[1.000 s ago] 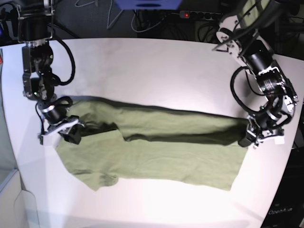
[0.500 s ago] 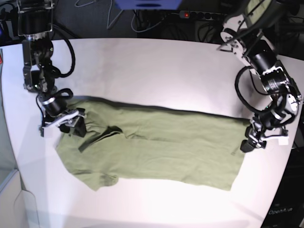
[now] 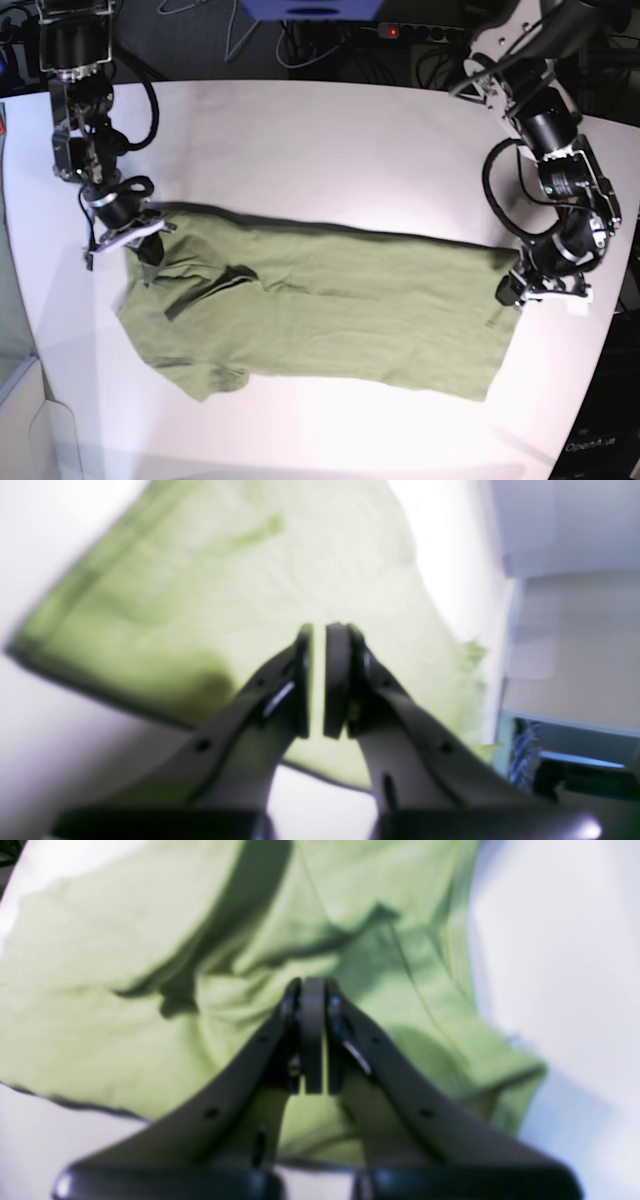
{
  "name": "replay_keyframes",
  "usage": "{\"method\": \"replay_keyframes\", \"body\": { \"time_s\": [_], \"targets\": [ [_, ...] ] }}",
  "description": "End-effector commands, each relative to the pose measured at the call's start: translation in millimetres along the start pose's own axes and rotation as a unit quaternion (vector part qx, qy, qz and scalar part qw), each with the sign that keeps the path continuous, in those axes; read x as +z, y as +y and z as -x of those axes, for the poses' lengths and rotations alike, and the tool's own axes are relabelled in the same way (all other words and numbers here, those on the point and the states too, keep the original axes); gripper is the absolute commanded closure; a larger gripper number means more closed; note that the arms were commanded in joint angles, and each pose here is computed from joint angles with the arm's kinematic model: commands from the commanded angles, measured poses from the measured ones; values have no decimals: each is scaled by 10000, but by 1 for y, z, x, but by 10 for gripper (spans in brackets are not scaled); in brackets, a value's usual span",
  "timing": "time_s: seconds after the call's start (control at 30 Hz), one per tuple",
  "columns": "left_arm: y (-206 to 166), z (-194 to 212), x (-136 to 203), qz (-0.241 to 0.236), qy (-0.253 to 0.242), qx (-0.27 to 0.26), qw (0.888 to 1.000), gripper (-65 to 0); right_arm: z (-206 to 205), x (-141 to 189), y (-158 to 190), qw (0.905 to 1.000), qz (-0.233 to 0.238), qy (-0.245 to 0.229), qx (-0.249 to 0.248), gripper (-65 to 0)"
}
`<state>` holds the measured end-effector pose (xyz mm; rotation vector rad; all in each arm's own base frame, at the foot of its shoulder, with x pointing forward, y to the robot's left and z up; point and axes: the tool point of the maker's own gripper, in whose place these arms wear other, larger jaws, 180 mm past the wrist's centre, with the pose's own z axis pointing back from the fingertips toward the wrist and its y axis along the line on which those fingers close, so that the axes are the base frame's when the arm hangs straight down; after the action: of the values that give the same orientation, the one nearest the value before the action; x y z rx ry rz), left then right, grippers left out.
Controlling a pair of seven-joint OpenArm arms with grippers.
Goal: Fold the T-shirt properly
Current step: 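Drag the folded shirt back toward the robot with both grippers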
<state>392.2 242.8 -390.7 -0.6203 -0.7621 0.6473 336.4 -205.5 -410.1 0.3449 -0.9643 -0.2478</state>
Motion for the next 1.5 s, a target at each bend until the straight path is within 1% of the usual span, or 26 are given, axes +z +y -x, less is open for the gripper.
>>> {"method": "replay_keyframes", "body": {
  "time_s": [0.0,0.13,0.4,0.57,0.63,0.73,0.83,0.87,0.93,1.07,1.17,1.23,1.33,1.47],
  "targets": [
    [-5,-8,-3,33,-61,-41,10000,-34,-15,0,-4,9998,7,-191,58,-12],
    [6,3,-11,-185,183,-63,9996,-34,-5,-1,-19,9998,164,-38,42,-12],
    [10,6,-10,-266,227,-96,9993,-34,-1,1,-29,9996,267,47,53,-12],
    [25,3,-2,-435,249,-132,9987,-34,1,5,-35,9994,321,88,95,-12],
    [37,12,2,-605,314,13,9977,-34,-1,8,-41,9992,369,94,156,-12],
    [55,8,10,-922,280,258,9950,-34,1,9,-42,9991,386,120,157,-12],
    [57,7,11,-985,274,310,9943,-34,7,11,-44,9989,406,177,148,-12],
    [57,7,11,-993,291,295,9942,-34,8,11,-45,9989,412,191,145,-12],
    [56,4,11,-1042,361,83,9939,-34,9,12,-45,9988,414,199,144,-12],
    [44,12,3,-1024,600,-328,9924,-34,9,12,-45,9988,418,206,151,-12],
    [40,17,0,-1041,720,-498,9907,-34,9,13,-47,9987,428,212,163,-12],
    [38,21,-3,-1065,789,-561,9896,-34,8,13,-48,9986,443,211,190,-12],
    [42,24,-2,-1237,872,-460,9874,-34,9,14,-51,9984,474,237,189,-12],
    [48,39,3,-1354,1291,-491,9811,-34,21,15,-63,9973,610,387,118,-12]
  ]
}}
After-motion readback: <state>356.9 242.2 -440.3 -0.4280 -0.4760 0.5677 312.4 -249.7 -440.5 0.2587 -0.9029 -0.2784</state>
